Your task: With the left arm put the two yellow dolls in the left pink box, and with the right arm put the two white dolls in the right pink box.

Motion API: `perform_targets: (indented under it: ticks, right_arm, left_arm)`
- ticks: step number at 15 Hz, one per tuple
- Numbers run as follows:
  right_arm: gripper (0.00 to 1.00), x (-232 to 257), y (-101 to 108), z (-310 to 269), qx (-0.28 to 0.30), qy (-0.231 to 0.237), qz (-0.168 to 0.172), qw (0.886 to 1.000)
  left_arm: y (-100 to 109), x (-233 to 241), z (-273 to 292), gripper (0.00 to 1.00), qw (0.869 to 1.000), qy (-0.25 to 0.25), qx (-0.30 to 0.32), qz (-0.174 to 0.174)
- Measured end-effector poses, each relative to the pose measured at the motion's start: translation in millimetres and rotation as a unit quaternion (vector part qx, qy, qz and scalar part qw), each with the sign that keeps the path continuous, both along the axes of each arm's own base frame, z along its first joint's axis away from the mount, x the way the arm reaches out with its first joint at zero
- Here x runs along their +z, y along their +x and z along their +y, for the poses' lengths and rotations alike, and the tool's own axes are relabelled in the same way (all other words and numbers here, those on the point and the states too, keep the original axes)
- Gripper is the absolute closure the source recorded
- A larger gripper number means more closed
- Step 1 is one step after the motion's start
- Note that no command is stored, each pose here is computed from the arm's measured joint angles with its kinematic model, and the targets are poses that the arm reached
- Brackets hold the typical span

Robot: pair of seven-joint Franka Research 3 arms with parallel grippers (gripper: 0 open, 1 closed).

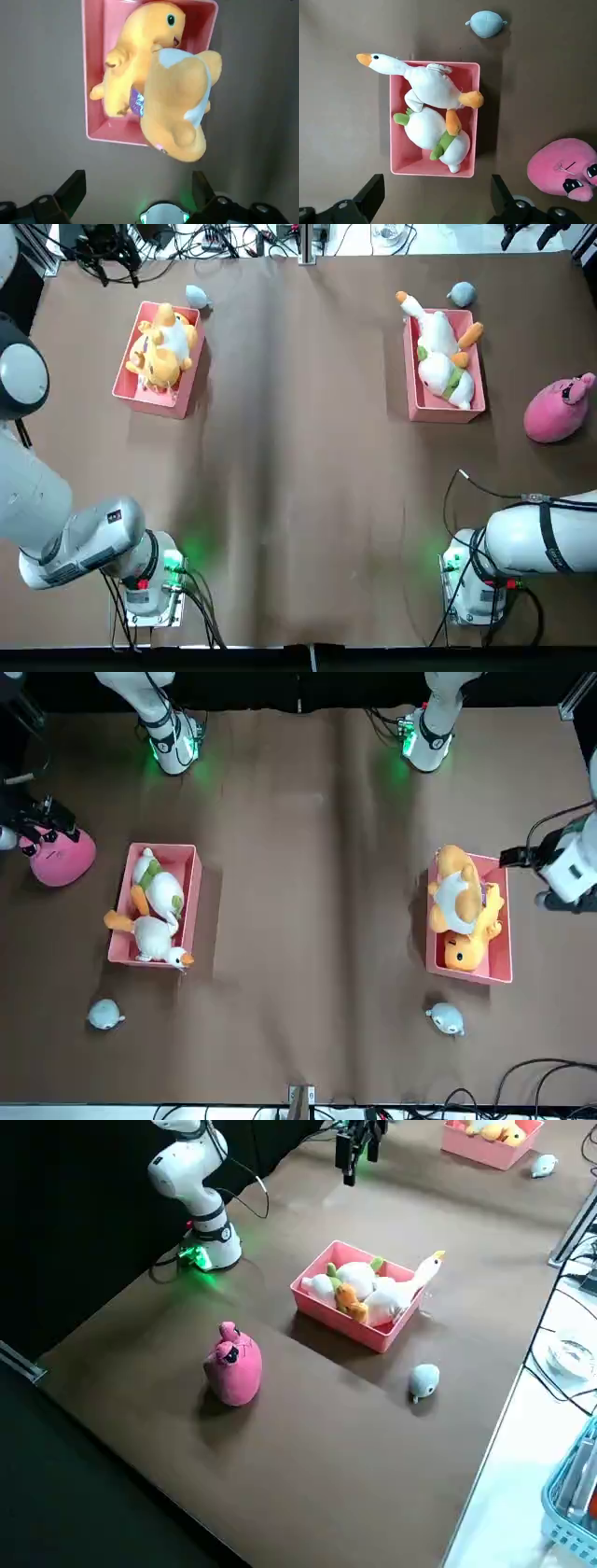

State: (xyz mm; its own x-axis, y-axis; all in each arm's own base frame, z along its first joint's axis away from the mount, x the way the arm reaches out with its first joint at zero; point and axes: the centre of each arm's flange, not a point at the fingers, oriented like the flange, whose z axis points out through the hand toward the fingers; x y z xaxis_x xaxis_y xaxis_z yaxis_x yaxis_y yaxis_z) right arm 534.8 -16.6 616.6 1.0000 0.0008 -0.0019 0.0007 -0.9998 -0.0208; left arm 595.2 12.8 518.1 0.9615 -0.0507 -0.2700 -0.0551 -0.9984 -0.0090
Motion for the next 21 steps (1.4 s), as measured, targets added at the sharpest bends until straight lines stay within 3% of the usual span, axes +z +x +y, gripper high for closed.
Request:
perform_targets:
  ticks: [4, 12, 21]
  right_arm:
    - [0.0, 2.7, -2.6, 0.5, -0.003, 0.004, 0.001, 1.0]
    - [0.01, 7.0, -0.9, 5.7, 0.005, 0.003, -0.008, 1.0]
    - [0.0, 5.3, 3.7, 7.4, 0.006, 0.003, -0.01, 1.0]
  left_arm:
    - [-14.7, 14.0, 1.8, 0.0, 1.0, 0.014, 0.006, 0.018]
    - [-44.4, 81.8, -9.2, 0.0, 0.994, 0.054, 0.088, -0.03]
    - [-60.3, 100.7, -40.4, 0.0, 0.996, 0.043, 0.065, -0.038]
